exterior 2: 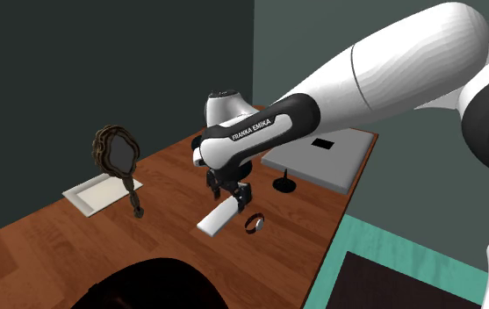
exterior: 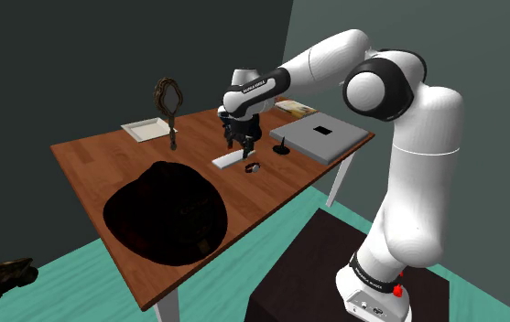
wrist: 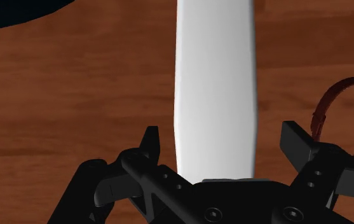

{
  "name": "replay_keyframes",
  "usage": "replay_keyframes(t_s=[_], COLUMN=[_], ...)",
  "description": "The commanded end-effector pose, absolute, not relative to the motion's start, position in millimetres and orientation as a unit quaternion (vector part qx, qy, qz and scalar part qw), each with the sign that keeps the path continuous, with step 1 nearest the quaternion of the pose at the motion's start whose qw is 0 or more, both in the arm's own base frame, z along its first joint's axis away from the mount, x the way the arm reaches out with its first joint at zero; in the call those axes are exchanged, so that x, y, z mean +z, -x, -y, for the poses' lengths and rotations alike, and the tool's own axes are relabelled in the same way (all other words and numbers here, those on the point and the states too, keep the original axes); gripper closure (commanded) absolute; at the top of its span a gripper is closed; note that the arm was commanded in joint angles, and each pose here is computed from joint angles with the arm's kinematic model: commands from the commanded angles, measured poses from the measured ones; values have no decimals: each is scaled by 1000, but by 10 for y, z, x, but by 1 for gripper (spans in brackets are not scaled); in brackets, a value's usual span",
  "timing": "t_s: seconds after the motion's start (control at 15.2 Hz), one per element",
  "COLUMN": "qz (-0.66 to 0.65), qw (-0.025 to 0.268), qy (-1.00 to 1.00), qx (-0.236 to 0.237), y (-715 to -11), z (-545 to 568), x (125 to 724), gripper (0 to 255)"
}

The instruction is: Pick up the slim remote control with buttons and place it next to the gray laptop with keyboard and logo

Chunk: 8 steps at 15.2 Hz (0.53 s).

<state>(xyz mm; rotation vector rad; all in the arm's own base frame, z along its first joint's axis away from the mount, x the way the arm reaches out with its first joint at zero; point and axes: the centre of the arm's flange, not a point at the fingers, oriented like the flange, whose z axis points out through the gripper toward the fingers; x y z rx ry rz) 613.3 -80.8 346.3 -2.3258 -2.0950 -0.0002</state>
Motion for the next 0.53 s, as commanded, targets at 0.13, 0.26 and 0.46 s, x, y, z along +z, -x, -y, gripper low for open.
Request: replay_keyframes(t_s=[0.13,0.26,0.46], qz=[670,670,670], qw=[6,6,6], qy=[743,743,743], qx=[0,0,0], y=[-6136,-6137,-6137], z=[808,808,808], x=[3275,3275,3275], gripper=[0,0,0])
